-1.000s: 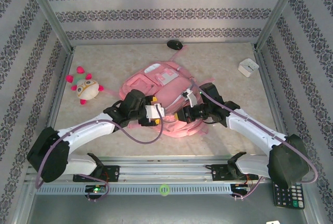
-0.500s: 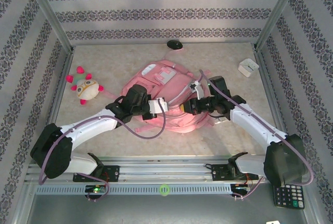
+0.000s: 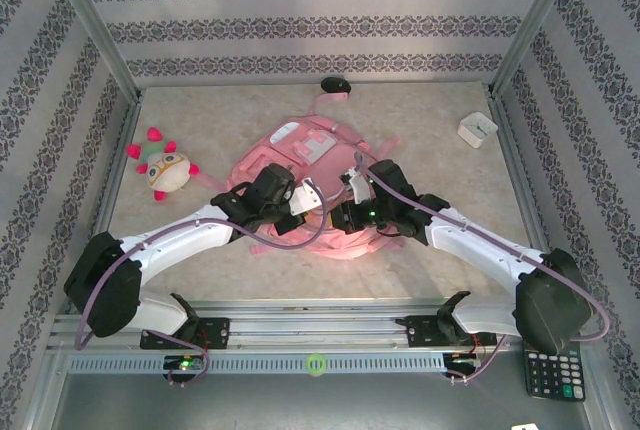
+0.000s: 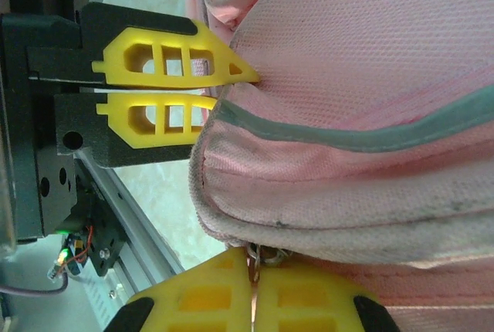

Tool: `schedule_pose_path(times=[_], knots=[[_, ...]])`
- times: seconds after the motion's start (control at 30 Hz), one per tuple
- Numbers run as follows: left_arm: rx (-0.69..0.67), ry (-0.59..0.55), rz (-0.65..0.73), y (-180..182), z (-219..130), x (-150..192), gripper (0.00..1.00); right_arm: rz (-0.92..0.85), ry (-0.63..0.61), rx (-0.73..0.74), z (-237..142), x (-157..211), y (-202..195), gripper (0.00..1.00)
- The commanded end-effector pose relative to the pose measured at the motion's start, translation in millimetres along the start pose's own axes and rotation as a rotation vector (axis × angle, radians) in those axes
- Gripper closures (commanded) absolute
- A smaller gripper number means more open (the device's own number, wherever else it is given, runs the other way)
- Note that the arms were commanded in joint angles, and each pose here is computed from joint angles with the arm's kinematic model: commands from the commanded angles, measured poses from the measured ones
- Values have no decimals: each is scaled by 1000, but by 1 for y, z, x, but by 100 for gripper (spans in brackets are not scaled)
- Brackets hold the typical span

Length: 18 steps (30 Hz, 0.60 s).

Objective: Pack books, pencil case, and school supplies into a backpack

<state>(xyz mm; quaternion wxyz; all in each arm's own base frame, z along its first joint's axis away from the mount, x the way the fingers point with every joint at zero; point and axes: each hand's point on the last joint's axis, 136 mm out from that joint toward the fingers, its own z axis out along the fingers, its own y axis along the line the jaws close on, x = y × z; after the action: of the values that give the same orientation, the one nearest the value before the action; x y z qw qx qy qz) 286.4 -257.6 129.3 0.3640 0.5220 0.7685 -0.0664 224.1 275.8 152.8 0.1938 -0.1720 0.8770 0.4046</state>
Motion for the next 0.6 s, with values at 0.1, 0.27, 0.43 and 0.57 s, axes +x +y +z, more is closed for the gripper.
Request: schedule_pose_path(times=[0.1, 0.27, 0.43, 0.57], knots=[[-63, -216, 91, 8, -16, -52, 100, 67, -11, -155, -19, -3, 29, 69], [-57, -264, 194, 5, -18, -30, 100, 282, -87, -111, -46, -11, -15, 46], [-34, -247, 266, 3, -16, -17, 100, 385, -149, -106, -54, -28, -39, 45], [-27, -242, 293, 1, -15, -14, 100, 383, -194, -159, -56, -53, -37, 47]])
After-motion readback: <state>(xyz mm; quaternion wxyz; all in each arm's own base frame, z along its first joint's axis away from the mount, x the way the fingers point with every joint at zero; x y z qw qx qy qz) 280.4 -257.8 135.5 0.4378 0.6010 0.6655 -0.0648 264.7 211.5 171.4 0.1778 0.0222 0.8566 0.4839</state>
